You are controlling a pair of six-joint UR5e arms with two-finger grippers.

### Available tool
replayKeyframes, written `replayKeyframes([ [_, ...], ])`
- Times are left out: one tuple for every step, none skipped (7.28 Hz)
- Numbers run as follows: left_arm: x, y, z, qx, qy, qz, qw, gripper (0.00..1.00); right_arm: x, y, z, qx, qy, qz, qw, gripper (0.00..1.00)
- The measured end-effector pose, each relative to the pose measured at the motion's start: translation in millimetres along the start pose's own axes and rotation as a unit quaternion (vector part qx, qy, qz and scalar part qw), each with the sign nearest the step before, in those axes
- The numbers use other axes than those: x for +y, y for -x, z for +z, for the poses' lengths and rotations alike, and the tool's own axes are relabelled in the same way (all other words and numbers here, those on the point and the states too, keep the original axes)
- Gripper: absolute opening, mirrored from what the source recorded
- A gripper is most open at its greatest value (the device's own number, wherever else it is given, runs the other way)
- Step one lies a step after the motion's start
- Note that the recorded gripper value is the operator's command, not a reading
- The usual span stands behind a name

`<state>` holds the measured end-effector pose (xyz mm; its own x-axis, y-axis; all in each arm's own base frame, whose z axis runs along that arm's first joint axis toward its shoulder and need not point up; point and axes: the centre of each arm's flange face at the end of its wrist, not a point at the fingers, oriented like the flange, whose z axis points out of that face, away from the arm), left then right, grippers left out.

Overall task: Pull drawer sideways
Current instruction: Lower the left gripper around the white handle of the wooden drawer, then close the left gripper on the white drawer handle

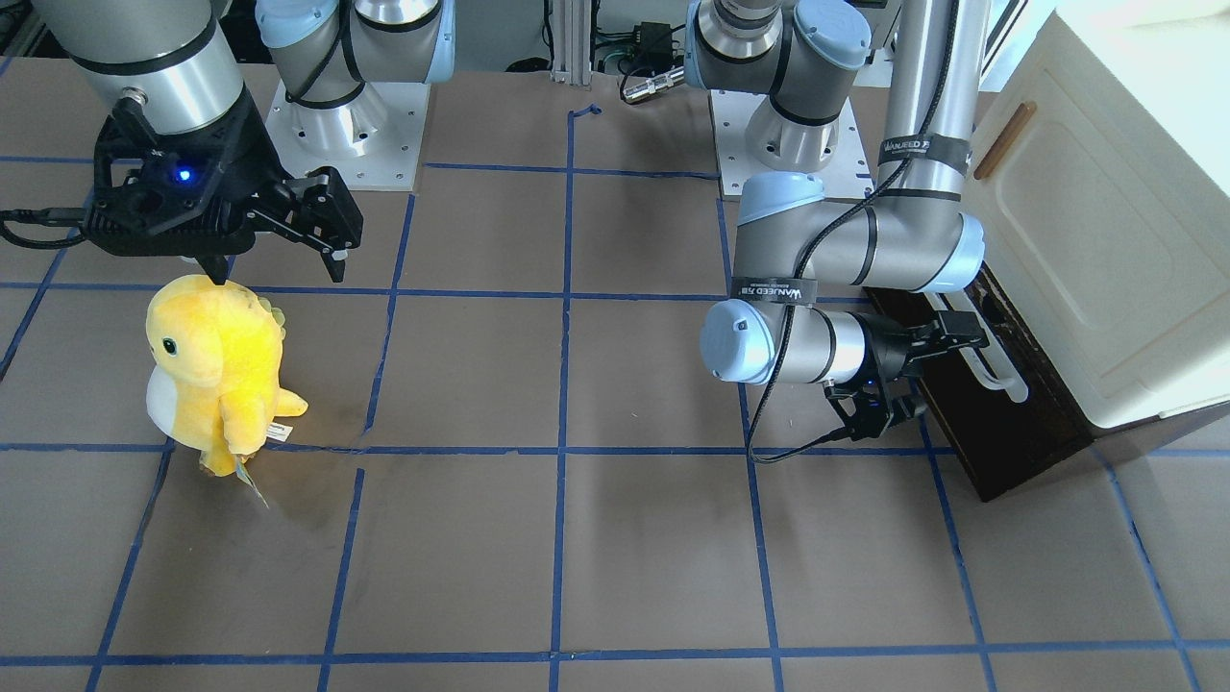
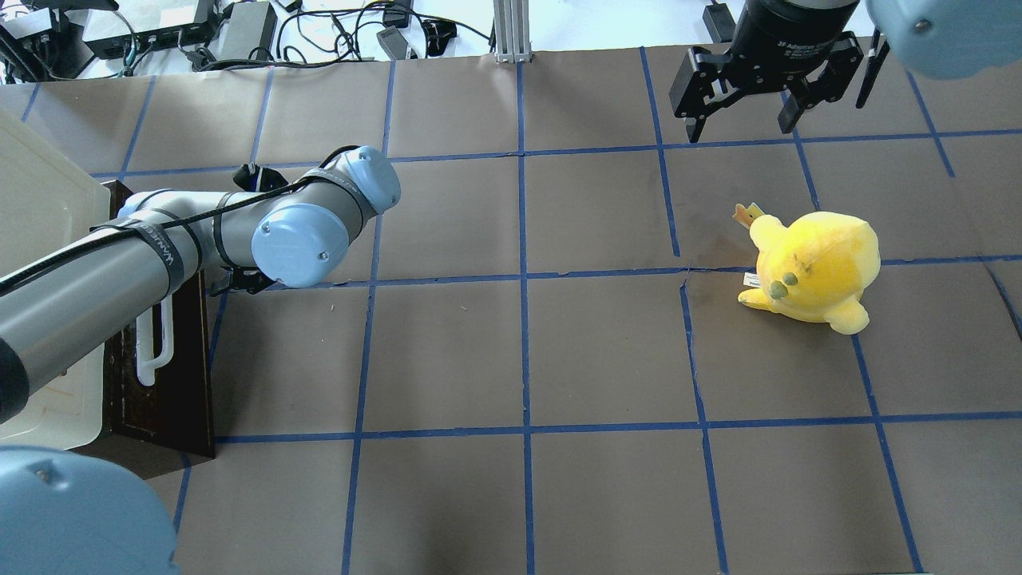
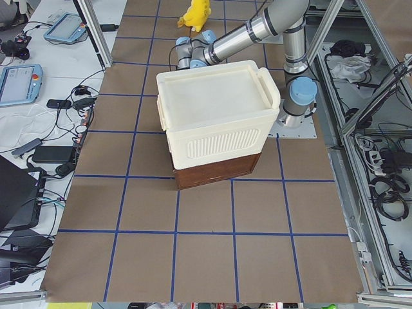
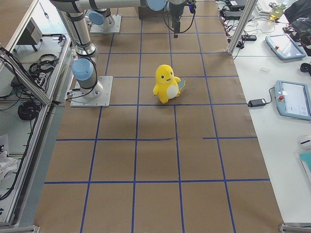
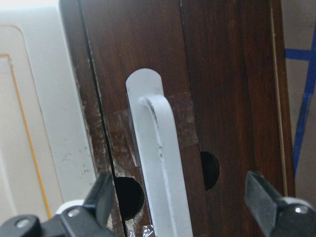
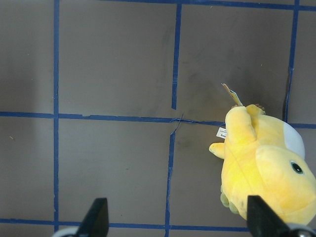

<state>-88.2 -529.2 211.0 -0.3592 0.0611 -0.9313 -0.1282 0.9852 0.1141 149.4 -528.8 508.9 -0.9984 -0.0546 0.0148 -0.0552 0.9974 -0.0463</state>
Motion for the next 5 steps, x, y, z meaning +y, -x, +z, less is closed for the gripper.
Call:
replayKeyframes([
  [-2.0, -2.8, 1.4, -0.009, -0.001, 0.010, 0.9999, 0.94, 0.0, 0.0, 0.0, 0.000, 0.000, 0.000, 1.0000, 1.00],
  [-1.3, -5.3, 2.9, -0.015, 0.002, 0.023, 0.9996, 0.94, 0.0, 0.0, 0.0, 0.000, 0.000, 0.000, 1.0000, 1.00],
  [0.0, -8.4, 4.8, -0.019, 0.006, 0.034, 0.9992, 0.93, 0.0, 0.0, 0.0, 0.000, 0.000, 0.000, 1.0000, 1.00],
  [1.2, -12.3, 7.0, -0.021, 0.009, 0.041, 0.9989, 0.90, 0.0, 0.0, 0.0, 0.000, 0.000, 0.000, 1.0000, 1.00],
  [2.6, -15.8, 9.7, -0.023, 0.013, 0.048, 0.9985, 0.91, 0.0, 0.0, 0.0, 0.000, 0.000, 0.000, 1.0000, 1.00],
])
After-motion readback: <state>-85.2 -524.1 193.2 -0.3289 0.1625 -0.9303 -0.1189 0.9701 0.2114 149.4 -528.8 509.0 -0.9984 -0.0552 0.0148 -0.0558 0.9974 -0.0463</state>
